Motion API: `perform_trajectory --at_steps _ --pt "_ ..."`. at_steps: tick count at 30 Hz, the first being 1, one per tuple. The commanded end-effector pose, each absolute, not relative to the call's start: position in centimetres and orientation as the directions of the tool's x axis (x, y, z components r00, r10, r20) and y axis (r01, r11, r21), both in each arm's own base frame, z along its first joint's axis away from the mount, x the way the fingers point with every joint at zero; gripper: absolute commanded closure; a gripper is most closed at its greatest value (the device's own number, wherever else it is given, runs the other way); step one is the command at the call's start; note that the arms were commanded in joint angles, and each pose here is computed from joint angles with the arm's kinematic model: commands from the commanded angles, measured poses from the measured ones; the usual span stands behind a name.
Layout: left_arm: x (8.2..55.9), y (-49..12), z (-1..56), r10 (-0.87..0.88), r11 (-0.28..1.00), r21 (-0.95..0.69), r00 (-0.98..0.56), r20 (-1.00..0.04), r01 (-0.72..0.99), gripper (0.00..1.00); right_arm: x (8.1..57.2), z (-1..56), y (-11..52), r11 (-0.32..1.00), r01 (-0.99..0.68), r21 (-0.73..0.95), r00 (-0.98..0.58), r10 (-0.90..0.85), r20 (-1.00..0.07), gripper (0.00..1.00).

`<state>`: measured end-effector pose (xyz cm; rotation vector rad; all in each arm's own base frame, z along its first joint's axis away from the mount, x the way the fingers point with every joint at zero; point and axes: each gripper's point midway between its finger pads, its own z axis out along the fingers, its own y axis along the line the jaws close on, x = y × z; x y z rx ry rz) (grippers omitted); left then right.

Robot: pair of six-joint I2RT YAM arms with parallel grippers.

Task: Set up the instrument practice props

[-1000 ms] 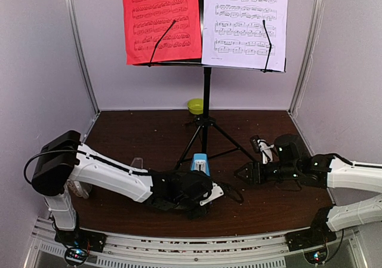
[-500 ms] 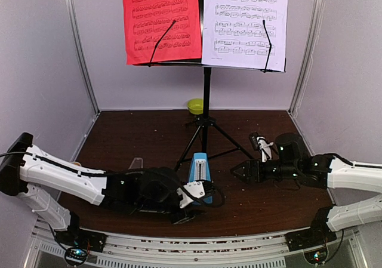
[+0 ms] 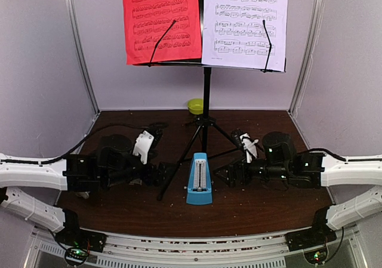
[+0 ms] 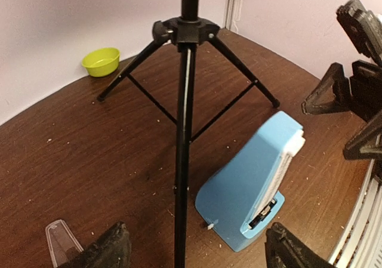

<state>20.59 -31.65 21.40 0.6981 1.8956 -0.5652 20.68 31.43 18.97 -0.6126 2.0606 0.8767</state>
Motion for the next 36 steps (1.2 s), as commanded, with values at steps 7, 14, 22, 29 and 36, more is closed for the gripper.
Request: perform_trajectory --at_steps 7,14,22,29,36 --pt "22.8 -28.4 21.8 0.085 0.818 -0.162 -0.395 -0.915 0.552 0.18 21.8 20.5 35.8 0.672 -0.68 0.295 -0.485 -0.111 -0.867 0.04" --pt "22.9 -28.5 22.0 0.114 0.813 -0.136 -0.382 -0.917 0.566 0.18 22.9 19.8 36.6 0.716 -0.65 0.256 -0.48 -0.125 -0.868 0.1" --pt "22.9 -28.2 21.9 0.122 0.812 -0.125 -0.375 -0.919 0.57 0.18 23.9 18.9 36.1 0.767 -0.607 0.211 -0.474 -0.136 -0.87 0.25" --pt "22.9 -28.0 21.9 0.131 0.808 -0.114 -0.365 -0.922 0.577 0.18 24.0 18.5 35.8 0.776 -0.598 0.199 -0.477 -0.145 -0.867 0.43" --pt "22.8 -28.1 22.0 0.132 0.801 -0.11 -0.352 -0.927 0.589 0.18 23.5 18.7 35.0 0.769 -0.611 0.189 -0.466 -0.156 -0.871 0.55"
